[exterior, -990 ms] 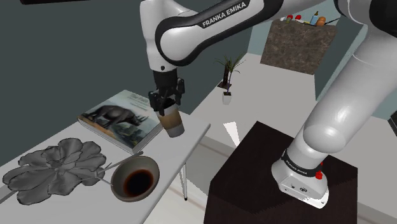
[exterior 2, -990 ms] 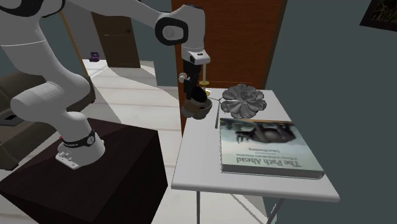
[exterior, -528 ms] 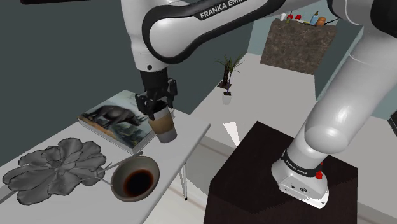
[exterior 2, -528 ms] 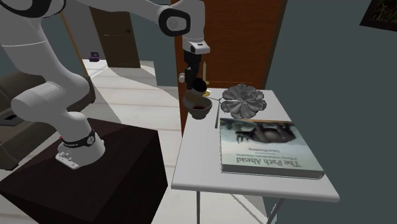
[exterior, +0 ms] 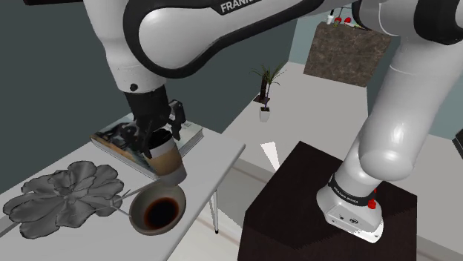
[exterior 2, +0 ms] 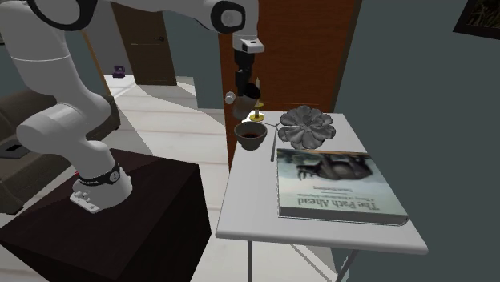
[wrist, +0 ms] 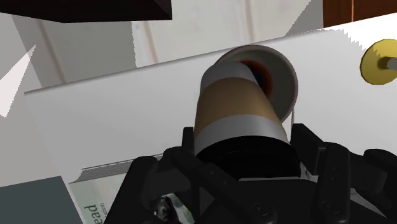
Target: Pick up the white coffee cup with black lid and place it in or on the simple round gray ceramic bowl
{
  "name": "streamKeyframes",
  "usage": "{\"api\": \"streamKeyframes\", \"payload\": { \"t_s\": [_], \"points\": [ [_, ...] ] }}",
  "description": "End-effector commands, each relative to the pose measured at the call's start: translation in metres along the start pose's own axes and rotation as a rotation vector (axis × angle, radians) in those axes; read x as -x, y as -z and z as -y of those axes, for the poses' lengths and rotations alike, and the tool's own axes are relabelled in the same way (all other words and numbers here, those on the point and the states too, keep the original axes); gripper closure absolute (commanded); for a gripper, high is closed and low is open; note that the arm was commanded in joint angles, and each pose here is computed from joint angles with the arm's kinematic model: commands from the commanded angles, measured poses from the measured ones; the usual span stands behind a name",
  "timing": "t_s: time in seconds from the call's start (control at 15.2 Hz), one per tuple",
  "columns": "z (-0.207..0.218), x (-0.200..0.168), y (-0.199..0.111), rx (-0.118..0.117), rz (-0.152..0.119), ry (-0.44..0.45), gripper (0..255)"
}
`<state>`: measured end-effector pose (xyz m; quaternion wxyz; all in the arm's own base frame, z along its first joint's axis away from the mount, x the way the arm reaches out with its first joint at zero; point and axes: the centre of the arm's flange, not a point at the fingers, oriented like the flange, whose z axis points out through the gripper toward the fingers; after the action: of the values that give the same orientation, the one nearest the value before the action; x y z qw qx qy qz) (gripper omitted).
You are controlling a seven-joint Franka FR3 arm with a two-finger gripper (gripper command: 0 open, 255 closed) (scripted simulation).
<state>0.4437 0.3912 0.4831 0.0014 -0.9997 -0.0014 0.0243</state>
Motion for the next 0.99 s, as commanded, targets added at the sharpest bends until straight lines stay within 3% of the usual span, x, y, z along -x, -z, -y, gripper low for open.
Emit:
{"api": "streamKeyframes", "payload": {
  "t_s": [0.0,0.13,0.92],
  "points": [
    [0.027,0.008,0.004,0.0,-0.001,-0.002,255],
    [0.061,0.017,0.01,0.0,-0.001,-0.002,255],
    [0.061,0.013,-0.053,0.0,-0.001,-0.002,255]
  ]
}}
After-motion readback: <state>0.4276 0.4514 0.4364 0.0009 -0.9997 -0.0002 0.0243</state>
